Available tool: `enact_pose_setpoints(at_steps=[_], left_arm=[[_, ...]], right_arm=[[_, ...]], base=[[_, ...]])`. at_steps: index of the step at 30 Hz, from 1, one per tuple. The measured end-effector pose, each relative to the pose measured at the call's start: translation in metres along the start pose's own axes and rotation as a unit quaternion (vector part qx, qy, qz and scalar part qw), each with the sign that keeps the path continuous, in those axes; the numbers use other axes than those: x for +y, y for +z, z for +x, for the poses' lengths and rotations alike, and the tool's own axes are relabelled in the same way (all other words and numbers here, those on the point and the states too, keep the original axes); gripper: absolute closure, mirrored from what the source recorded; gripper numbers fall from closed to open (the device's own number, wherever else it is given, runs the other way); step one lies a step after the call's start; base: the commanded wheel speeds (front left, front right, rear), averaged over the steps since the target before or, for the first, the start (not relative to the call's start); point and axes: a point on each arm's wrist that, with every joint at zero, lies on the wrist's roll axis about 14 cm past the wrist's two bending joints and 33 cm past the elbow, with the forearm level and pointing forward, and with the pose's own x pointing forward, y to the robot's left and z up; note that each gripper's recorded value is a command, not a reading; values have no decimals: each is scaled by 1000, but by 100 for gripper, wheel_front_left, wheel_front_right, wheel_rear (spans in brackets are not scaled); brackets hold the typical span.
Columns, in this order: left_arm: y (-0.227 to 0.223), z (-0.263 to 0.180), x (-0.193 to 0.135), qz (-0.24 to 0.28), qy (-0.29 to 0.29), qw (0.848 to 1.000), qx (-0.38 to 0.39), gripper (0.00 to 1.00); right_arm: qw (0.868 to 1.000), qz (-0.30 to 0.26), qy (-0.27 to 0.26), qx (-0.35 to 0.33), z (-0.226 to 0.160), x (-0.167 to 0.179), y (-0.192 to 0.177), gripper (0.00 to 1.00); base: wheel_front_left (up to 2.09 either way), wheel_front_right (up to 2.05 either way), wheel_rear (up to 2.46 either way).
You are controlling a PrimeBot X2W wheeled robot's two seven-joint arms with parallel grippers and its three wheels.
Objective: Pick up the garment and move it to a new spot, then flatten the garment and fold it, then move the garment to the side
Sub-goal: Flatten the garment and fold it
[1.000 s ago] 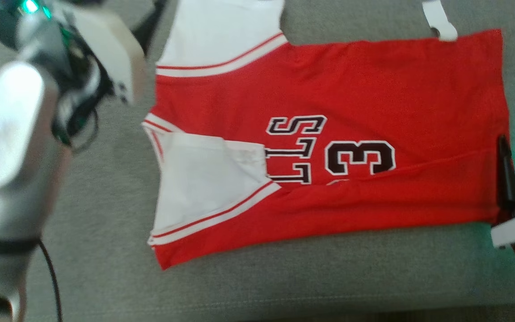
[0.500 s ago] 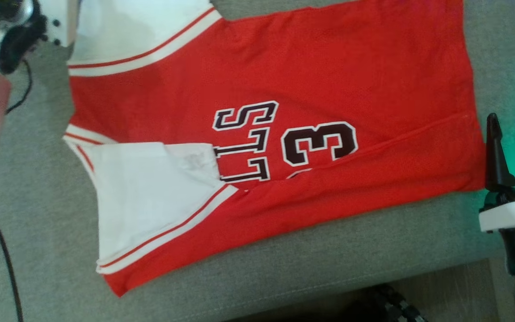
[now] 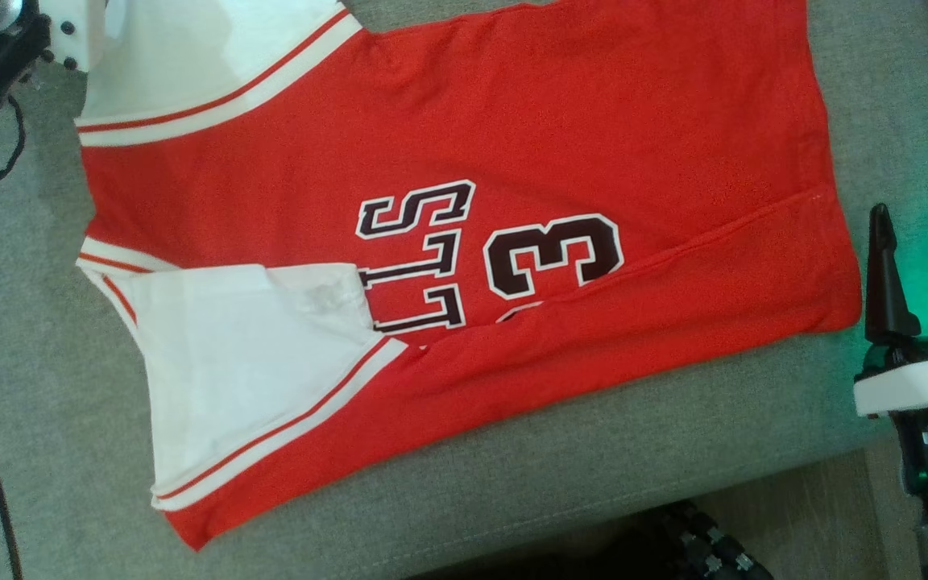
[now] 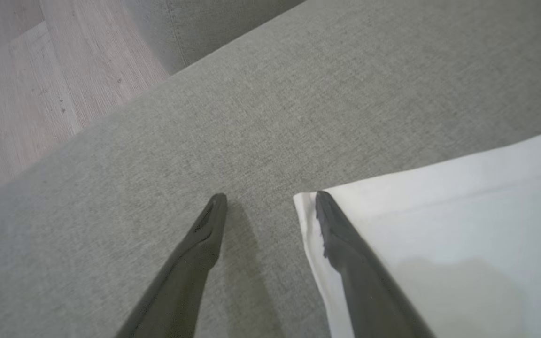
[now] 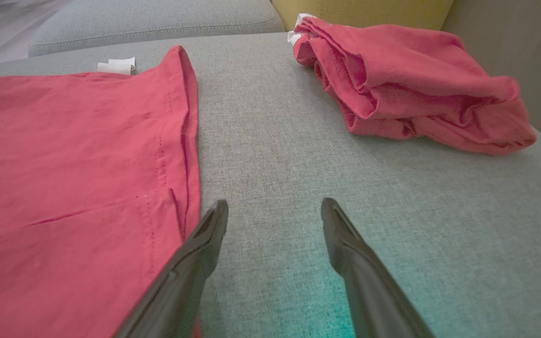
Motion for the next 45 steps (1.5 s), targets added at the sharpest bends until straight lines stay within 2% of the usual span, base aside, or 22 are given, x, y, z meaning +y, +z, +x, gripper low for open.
enact_pose_setpoints(at_steps=[3, 4, 5, 6, 11, 15, 21, 28, 37, 45], left_arm=[[-1, 1, -1, 10, -2, 1000, 9, 0], [0, 1, -1, 17, -1, 1000, 11, 19], [-1, 0, -4, 19, -6, 1000, 16, 82], [-1, 0, -4, 19, -6, 1000, 16, 100], [-3, -4, -10, 21, -19, 999, 28, 100], [5, -10, -9, 38, -17, 999, -3, 100], [31, -30, -19, 54, -28, 997, -57, 100], [48, -58, -31, 76, -40, 992, -90, 100], [50, -78, -40, 101, -55, 988, -107, 100], [49, -86, -44, 111, -61, 986, -112, 100]], right_arm=[[1000, 0, -2, 1, -1, -1, -1, 0], [1000, 0, -3, 0, -1, -2, 0, 0], [1000, 0, -3, -2, -1, -2, 1, 0], [1000, 0, -3, -2, -1, -2, 1, 0], [1000, 1, -5, -6, -1, -3, 4, 0], [1000, 2, 4, -22, 3, 2, 15, 0], [997, 15, 52, -60, 26, 32, 57, 0], [994, 13, 103, -28, 65, 60, 90, 0], [989, -2, 138, 45, 99, 91, 77, 0], [987, -12, 134, 86, 116, 94, 60, 0]], base=[[0, 0, 0], [0, 0, 0], [0, 0, 0], [0, 0, 0], [0, 0, 0], [0, 0, 0], [0, 0, 0], [0, 0, 0], [0, 0, 0], [0, 0, 0]])
